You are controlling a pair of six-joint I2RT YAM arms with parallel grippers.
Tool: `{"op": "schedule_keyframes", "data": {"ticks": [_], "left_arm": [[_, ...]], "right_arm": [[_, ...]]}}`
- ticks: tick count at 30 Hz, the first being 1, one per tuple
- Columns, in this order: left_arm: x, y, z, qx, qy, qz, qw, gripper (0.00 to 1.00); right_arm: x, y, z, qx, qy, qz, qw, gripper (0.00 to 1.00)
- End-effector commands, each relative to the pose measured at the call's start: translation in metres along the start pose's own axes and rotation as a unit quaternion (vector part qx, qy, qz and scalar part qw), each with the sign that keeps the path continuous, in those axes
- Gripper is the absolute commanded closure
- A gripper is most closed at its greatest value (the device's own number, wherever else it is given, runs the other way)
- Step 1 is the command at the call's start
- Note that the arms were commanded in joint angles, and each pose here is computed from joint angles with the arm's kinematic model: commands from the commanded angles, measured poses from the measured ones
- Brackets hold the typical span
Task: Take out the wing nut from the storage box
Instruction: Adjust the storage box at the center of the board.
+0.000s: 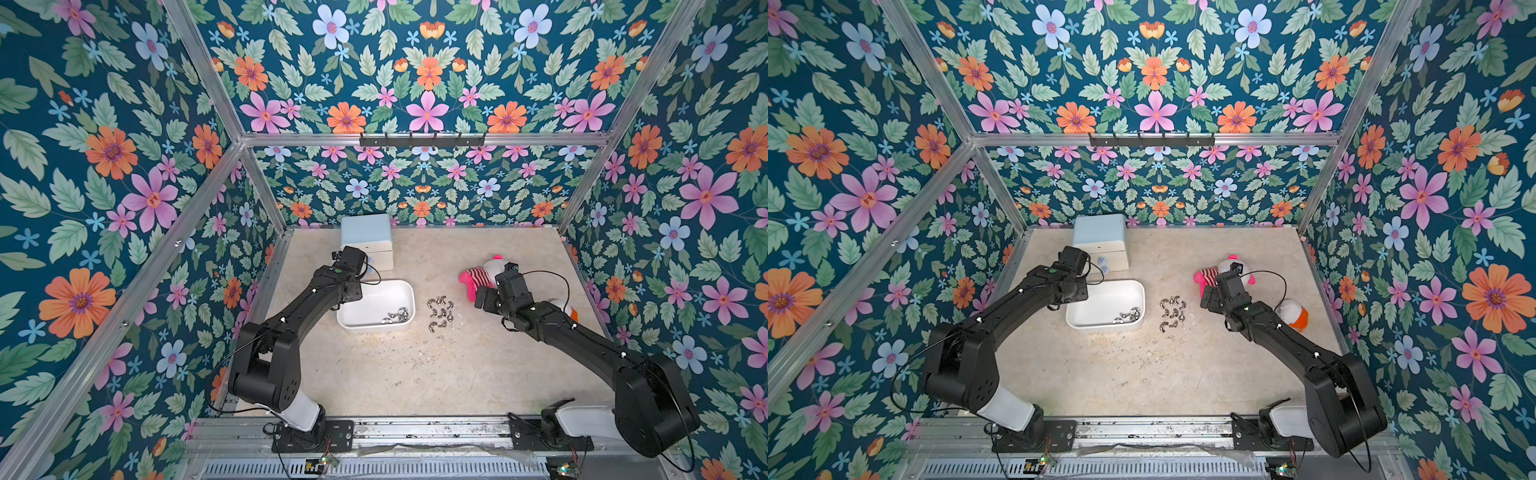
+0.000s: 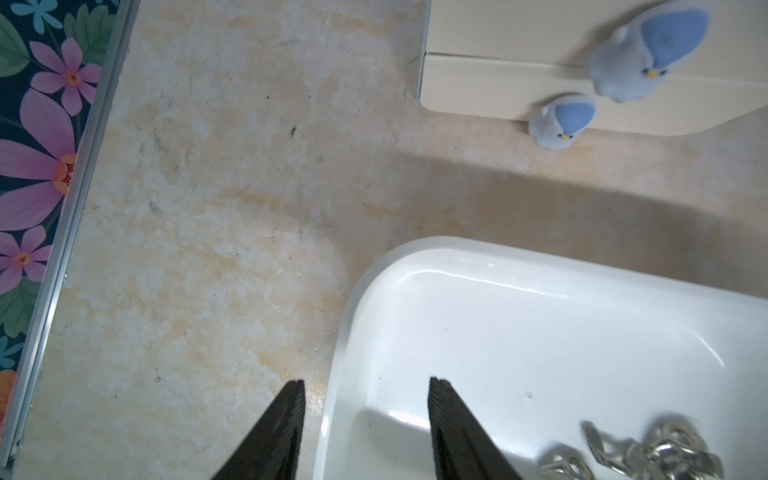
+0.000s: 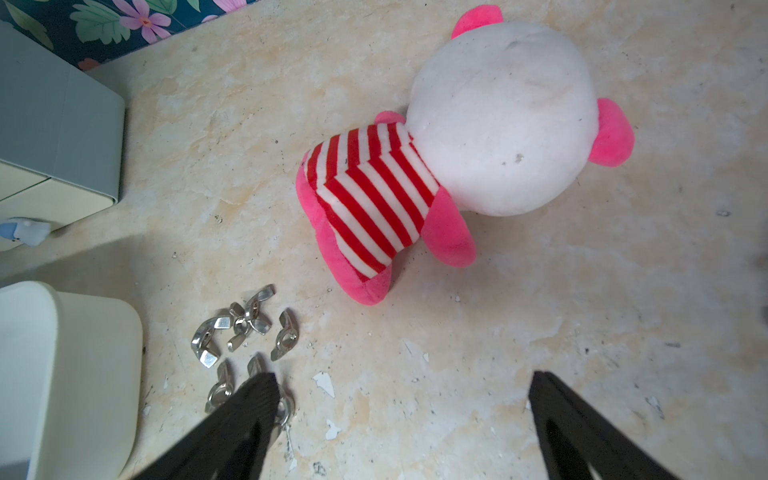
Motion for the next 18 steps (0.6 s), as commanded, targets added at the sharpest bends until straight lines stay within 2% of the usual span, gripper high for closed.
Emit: {"op": "schedule_keyframes", "data": {"ticks": [1,10,18], "left_arm": [[0.002,-0.003,0.009,-0.016,0.010,-0.006,1.000,0.46],[0.022,-0.030,0.018,-0.020,0.021,0.030,0.999,0.49],[0.027,-0.043,0.027,-0.023,0.045,0.033,0.998,0.65]], "right_arm": [[-0.004,0.001,0.002,-0.002,0.002,-0.008,1.000,0.01],[-0.007,0.000,0.003,-0.006,0.002,-0.008,1.000,0.01],[-0.010,0.002,0.004,-0.006,0.006,-0.009,1.000,0.01]]}}
Point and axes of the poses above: each gripper's point midway between its finger pads, its own y axis back along the fingers, its own z axis along the line the jaws close on, x = y × z, the point moved 10 cm from there along y, back along the fingers, and after that the axes turned 12 degrees about y, right-handed, at the moved point
